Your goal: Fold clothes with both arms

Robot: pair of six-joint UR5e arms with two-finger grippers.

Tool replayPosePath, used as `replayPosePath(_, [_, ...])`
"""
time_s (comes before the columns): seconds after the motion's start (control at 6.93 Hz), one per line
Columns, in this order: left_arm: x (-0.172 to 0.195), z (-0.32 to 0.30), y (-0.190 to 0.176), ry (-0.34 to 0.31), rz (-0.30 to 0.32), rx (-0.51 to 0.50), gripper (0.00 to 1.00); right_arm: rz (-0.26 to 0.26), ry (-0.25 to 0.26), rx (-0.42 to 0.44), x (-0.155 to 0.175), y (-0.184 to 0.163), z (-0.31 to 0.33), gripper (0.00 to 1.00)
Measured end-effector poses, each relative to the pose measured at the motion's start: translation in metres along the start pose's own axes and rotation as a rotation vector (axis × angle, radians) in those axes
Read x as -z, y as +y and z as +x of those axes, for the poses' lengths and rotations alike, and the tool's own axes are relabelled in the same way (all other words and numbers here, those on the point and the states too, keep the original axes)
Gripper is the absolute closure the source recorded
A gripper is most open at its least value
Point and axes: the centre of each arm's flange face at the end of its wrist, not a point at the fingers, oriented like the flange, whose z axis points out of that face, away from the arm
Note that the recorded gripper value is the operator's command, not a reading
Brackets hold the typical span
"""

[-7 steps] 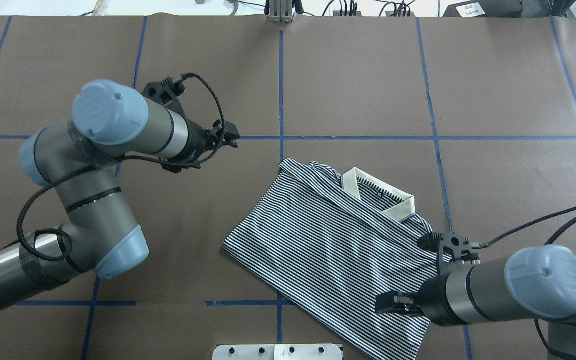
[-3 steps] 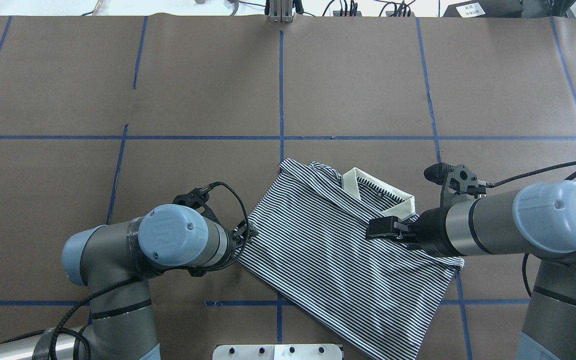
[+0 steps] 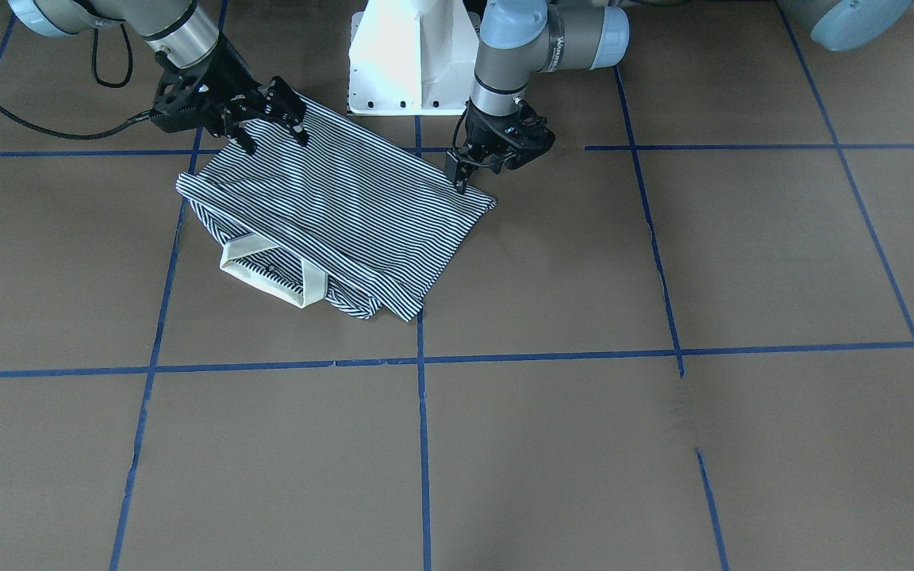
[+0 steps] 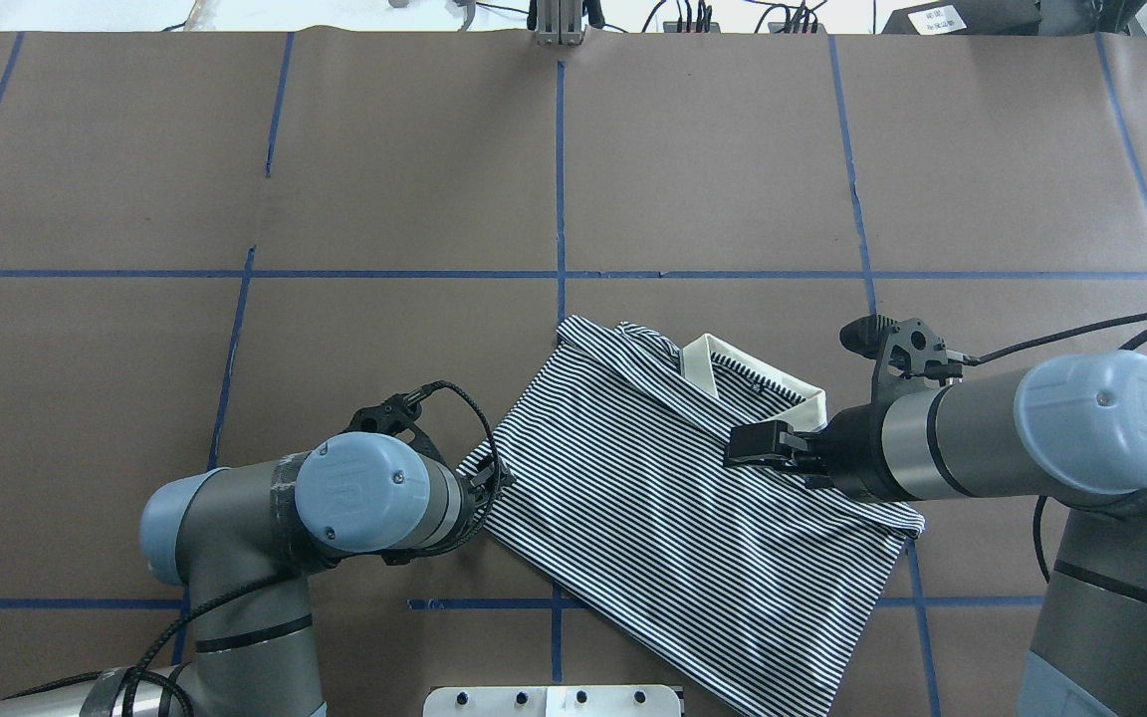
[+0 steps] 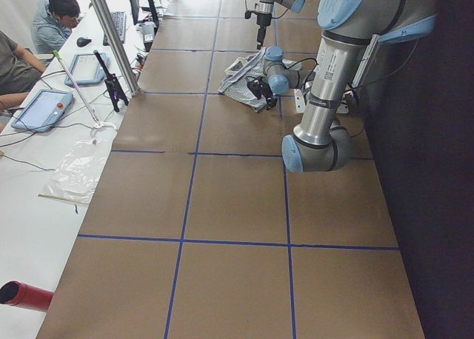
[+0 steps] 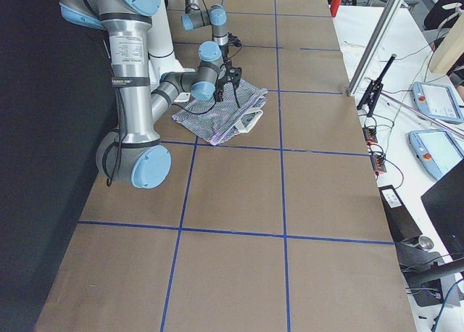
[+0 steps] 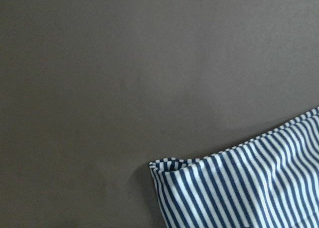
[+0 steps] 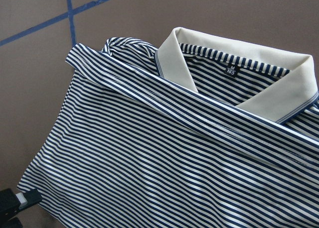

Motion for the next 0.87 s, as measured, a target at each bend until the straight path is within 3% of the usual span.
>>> replayPosePath(0.43, [-0.014,0.005,-0.005,-0.009,0.036,0.007,0.23,-0.001,0.009,-0.004,-0.005,-0.002,0.002,0.0])
replayPosePath(0.58, [-0.016,0.006,-0.007,-0.01,0.042,0.01,0.42,-0.001,0.01,-0.005,-0.005,-0.002,0.002,0.0])
replayPosePath(0.72, [-0.016,0.008,-0.01,-0.009,0.047,0.016,0.78,-0.001,0.01,-0.004,-0.005,-0.002,0.003,0.0])
replayPosePath(0.87, [-0.016,0.009,-0.013,-0.007,0.053,0.023,1.0,-0.001,0.011,-0.005,-0.005,-0.002,0.003,0.0])
